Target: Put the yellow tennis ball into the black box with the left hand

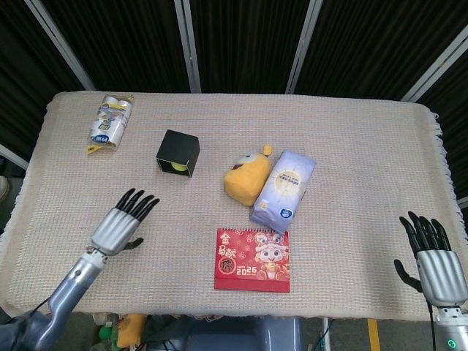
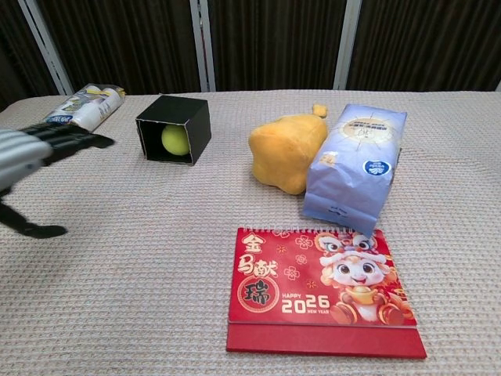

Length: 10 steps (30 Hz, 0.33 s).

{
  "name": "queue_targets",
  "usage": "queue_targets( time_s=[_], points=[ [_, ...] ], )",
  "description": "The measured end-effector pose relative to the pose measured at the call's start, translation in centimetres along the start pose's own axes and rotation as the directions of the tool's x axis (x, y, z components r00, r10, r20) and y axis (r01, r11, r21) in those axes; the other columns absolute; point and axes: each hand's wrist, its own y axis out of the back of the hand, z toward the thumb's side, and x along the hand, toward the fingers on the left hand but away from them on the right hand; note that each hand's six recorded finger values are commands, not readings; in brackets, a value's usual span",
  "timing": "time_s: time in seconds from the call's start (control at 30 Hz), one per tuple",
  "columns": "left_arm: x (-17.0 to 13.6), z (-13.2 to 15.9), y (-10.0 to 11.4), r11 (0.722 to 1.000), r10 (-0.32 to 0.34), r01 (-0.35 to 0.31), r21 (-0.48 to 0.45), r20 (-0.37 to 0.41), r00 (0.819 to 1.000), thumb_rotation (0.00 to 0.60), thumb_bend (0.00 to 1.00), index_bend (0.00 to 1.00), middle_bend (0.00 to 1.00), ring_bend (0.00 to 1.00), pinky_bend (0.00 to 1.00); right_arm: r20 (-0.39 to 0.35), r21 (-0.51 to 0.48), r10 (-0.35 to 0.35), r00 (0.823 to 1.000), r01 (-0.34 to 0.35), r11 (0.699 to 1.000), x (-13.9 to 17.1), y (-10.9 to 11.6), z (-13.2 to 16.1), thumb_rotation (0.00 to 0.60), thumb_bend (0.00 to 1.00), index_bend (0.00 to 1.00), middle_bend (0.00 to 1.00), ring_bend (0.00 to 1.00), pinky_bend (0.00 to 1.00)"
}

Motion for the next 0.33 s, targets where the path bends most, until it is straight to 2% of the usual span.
queue_targets(
  time_s=[0.17,0.27,0.33],
  points=[
    [-9.5,-2.9,2.3,0.999,0.024,-0.019,0.044,-0.126,0.992,0.6,0.1,0.0,0.08,0.0,0.0,-0.021,0.01,0.001,1.0,-0.001,1.0,0.2,-0.4,0.7,0.6,0.38,0.0,0.0,0.0,0.0],
    [-12.3,-3.0,3.5,0.997,0.064,-0.054,0.057,-0.18,0.982,0.6,0.1,0.0,0.08,0.0,0.0,-0.029,0.009,-0.004,1.0,0.004,1.0,0.1,-0.4,0.9,0.6,0.38,0.0,0.0,0.0,0.0],
    [-13.3,-2.8,4.0,0.995,0.078,-0.066,0.069,-0.185,0.98,0.6,0.1,0.0,0.08,0.0,0.0,-0.03,0.006,-0.008,1.0,0.008,1.0,0.1,-0.3,0.9,0.6,0.38,0.0,0.0,0.0,0.0]
  ],
)
